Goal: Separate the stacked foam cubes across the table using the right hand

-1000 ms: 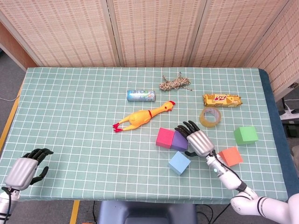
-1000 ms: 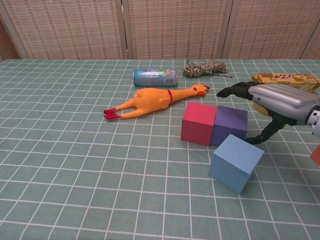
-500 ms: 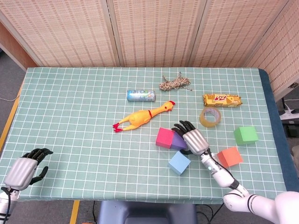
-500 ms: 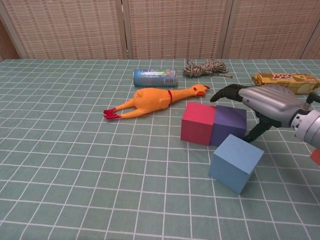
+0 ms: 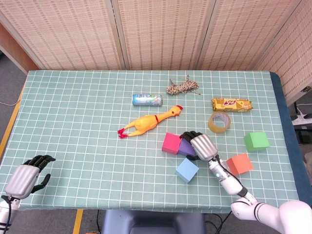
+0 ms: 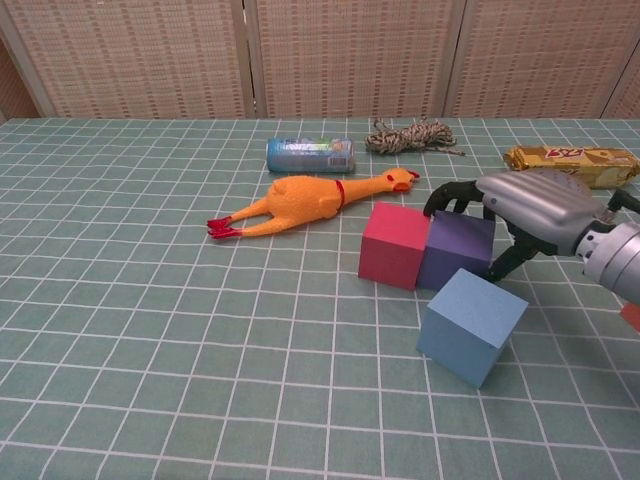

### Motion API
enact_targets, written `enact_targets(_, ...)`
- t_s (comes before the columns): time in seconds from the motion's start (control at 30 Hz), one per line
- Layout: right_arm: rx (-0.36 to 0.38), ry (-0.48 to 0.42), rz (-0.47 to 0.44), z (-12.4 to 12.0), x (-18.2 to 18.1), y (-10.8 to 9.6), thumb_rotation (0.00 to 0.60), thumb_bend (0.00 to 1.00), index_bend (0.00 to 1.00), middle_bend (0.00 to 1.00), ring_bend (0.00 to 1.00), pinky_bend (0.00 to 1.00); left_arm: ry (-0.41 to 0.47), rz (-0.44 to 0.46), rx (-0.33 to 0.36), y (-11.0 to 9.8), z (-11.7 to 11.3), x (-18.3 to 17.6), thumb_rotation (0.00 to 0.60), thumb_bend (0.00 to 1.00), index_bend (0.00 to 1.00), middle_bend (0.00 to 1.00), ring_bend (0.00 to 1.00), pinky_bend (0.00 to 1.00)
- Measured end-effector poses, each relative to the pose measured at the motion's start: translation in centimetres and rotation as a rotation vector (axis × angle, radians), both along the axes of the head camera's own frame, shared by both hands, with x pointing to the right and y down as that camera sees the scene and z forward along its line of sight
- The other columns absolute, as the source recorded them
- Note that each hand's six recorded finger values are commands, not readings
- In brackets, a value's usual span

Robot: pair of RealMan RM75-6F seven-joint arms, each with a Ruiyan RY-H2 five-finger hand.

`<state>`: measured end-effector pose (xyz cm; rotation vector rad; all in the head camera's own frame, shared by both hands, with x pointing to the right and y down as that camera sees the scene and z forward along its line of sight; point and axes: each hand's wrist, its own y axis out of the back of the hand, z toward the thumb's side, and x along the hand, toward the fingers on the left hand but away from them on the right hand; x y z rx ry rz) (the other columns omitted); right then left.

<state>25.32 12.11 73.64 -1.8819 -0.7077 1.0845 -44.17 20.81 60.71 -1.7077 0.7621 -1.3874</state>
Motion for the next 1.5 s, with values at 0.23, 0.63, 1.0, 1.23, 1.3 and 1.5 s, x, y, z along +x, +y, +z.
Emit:
enact_targets(0.23, 0.072, -0.009, 0.008, -1.4, 0.9, -0.3, 0.600, 0.06, 0.36, 0.43, 0.44, 0.70, -0.001, -0.002, 0.000, 0.0, 0.0, -0.1, 0.600, 0.46, 0.27, 0.26, 0.24, 0.44)
enact_targets(0.63, 0.175, 0.109, 0.068, -5.2, 6.6, -1.1, 0.600, 0.06, 0.36, 0.44, 0.44, 0.70, -0.003, 0.001, -0.010, 0.0, 0.3, 0.1, 0.600, 0.46, 0.27, 0.25, 0.24, 0.44)
enact_targets(1.0, 0.196, 0.144, 0.115, -4.9, 9.1, -2.3, 0.600, 0.06, 0.33, 0.29, 0.14, 0.39, -0.009, 0.010, -0.019, 0.2, 0.6, 0.3, 0.600, 0.46, 0.27, 0.25, 0.24, 0.44)
enact_targets(1.23, 0.168, 0.064, 0.126, -3.5, 9.6, -3.2, 0.600, 0.06, 0.17, 0.09, 0.00, 0.13, -0.005, 0.011, -0.012, 0.2, 0.4, 0.3, 0.600, 0.46, 0.27, 0.25, 0.24, 0.44)
enact_targets(1.3, 0.152, 0.042, 0.116, -3.1, 9.4, -3.2, 0.600, 0.06, 0.14, 0.07, 0.00, 0.09, -0.005, 0.010, -0.012, 0.1, 0.4, 0.3, 0.600, 0.47, 0.27, 0.25, 0.24, 0.44)
enact_targets(1.5, 0.119, 0.019, 0.082, -2.6, 8.9, -2.5, 0.600, 0.06, 0.08, 0.02, 0.00, 0.03, -0.004, 0.010, -0.010, 0.2, 0.4, 0.3, 0.600, 0.46, 0.27, 0.26, 0.24, 0.44)
